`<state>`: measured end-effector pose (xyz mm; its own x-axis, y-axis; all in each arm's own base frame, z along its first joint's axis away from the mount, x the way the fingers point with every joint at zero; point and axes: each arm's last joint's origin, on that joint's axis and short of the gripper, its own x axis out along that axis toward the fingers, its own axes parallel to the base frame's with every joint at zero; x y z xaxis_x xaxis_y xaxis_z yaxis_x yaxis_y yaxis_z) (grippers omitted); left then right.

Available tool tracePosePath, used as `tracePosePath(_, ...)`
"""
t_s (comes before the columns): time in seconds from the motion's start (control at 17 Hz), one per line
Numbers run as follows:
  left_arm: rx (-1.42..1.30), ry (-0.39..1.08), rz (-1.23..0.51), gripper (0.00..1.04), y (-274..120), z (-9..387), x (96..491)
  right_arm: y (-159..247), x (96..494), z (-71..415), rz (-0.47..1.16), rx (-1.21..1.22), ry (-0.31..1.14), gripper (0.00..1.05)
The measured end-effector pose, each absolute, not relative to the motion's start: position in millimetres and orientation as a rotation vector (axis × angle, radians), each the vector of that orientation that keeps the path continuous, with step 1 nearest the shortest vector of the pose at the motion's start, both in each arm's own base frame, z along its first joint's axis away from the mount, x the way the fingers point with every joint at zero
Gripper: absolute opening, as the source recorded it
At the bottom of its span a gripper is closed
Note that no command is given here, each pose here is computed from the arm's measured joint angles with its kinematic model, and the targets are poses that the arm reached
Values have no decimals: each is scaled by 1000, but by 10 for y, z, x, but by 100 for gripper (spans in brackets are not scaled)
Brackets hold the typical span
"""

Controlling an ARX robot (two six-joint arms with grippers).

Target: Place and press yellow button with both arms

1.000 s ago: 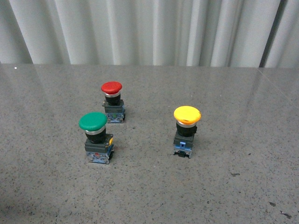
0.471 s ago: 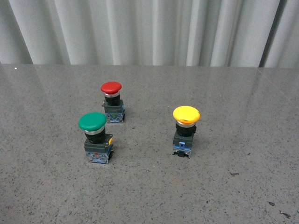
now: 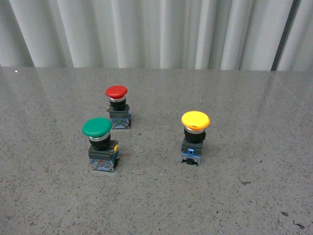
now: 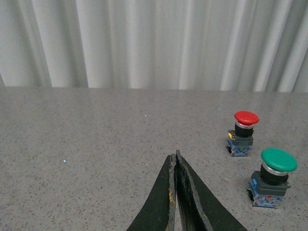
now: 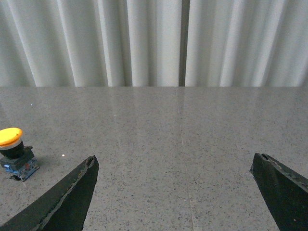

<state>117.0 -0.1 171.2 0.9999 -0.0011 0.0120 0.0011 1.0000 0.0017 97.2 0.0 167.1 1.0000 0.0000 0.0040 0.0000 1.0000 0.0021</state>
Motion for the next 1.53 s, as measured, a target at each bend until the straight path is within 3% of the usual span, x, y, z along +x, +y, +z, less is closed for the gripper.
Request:
tracePosePath(0.94, 0, 1, -1, 3, -1, 1673, 975, 0, 972, 1671, 0, 2, -4, 98)
tracePosePath(1.29, 0, 0, -1, 74, -1, 1674, 975, 0, 972, 1671, 0, 2, -4, 98)
tracePosePath(1.41, 0, 0, 0, 97, -1, 1674, 975, 0, 1034, 1693, -39, 93, 103, 98)
tracePosePath(1.53, 1, 1, -1, 98, -1, 1673, 975, 22, 1269, 2069, 0, 158, 37, 98)
